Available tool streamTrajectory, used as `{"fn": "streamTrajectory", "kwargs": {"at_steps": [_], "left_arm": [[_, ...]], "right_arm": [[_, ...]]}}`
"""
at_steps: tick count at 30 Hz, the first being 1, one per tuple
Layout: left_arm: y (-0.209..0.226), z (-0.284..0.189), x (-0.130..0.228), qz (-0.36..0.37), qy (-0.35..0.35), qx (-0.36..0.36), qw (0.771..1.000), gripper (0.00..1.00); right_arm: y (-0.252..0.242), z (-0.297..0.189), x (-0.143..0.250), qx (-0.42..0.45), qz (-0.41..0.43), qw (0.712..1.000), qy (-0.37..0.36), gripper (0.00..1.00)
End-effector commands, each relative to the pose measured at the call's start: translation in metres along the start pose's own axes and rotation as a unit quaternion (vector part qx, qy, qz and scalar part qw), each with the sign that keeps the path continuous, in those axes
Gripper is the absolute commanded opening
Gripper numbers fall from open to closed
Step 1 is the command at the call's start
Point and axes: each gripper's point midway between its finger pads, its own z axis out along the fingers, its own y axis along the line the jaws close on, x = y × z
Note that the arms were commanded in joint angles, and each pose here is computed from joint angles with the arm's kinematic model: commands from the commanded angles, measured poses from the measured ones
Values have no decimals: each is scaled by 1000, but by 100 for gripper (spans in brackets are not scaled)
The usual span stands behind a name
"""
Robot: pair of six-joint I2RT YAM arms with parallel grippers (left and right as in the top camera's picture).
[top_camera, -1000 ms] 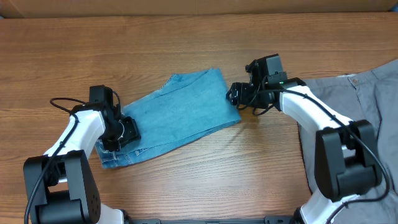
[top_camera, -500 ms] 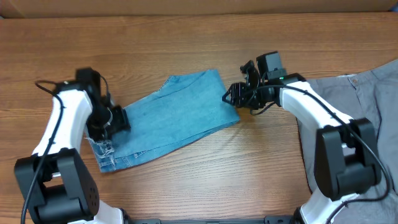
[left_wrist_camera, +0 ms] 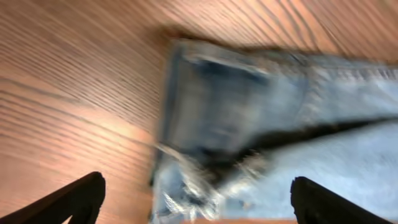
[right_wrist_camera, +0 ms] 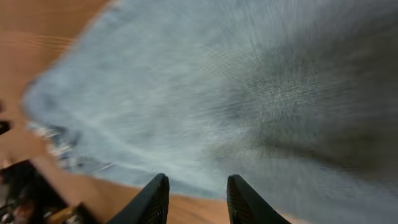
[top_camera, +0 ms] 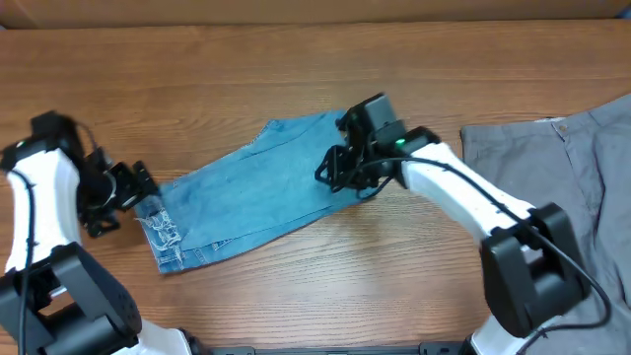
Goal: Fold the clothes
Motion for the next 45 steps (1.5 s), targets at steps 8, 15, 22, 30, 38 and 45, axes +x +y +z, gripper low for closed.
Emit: {"fn": "streamTrajectory", "kwargs": {"at_steps": [8, 15, 22, 30, 38, 45], "left_arm": [[15, 58, 26, 16, 17, 55, 998, 100], [1, 83, 47, 39, 26, 120, 992, 99], [-7, 64, 50, 76, 21, 177, 981, 91], [3, 22, 37, 71, -58, 174, 981, 100], [2, -14, 39, 77, -120, 152, 978, 100], [8, 14, 45, 66, -74, 142, 985, 100]], "right_arm": [[-64, 63, 19, 71, 109, 990, 48, 32], [-61, 63, 20, 64, 108, 991, 52, 32], [-61, 64, 19, 64, 108, 991, 52, 32], [-61, 64, 20, 63, 108, 991, 53, 33], [-61, 64, 20, 63, 108, 991, 53, 37], [-61, 64, 20, 62, 108, 991, 53, 38]]}}
